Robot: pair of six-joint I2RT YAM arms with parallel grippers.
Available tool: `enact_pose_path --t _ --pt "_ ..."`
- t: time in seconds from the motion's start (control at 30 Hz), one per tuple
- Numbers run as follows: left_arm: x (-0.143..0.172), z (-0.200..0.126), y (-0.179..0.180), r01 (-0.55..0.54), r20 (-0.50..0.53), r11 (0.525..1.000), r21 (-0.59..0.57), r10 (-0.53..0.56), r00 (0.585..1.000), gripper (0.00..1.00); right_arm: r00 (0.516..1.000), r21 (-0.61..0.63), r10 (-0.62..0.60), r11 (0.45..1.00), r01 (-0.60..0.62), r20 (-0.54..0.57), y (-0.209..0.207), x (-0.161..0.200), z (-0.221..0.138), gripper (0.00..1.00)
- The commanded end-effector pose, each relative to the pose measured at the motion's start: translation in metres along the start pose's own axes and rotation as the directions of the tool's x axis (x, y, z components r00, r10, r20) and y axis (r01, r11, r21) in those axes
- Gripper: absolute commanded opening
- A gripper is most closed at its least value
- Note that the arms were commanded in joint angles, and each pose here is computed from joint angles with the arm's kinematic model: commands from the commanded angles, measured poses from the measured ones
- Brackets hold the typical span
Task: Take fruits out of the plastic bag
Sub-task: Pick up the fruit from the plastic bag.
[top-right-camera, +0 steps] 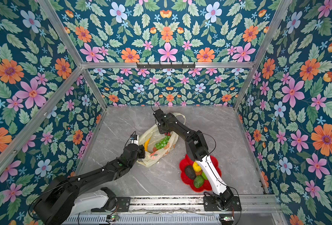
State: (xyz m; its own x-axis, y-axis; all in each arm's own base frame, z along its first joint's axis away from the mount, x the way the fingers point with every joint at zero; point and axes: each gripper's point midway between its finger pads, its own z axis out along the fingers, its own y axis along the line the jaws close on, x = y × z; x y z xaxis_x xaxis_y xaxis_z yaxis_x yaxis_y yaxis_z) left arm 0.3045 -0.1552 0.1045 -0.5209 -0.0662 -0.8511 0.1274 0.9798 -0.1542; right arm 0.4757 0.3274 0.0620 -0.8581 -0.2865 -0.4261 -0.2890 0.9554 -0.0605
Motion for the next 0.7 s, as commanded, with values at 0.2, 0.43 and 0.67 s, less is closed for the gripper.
enact_pose_path --t 0.2,0.43,0.67 --pt "-0.004 0.001 -0.001 -0.009 0.011 1.0 -0.004 0.009 1.0 0.07 0.999 -0.059 -0.015 0.998 0.017 0.048 0.017 -0.008 -0.025 0.48" --pt "-0.004 0.001 0.0 -0.011 0.009 1.0 -0.007 0.011 1.0 0.07 0.999 -0.085 -0.018 0.996 0.022 0.05 0.025 -0.007 -0.033 0.48" --pt "-0.004 0.001 0.0 -0.012 0.008 1.0 -0.01 0.012 1.0 0.07 0.997 -0.151 -0.031 0.988 0.042 0.072 0.042 -0.004 -0.058 0.48"
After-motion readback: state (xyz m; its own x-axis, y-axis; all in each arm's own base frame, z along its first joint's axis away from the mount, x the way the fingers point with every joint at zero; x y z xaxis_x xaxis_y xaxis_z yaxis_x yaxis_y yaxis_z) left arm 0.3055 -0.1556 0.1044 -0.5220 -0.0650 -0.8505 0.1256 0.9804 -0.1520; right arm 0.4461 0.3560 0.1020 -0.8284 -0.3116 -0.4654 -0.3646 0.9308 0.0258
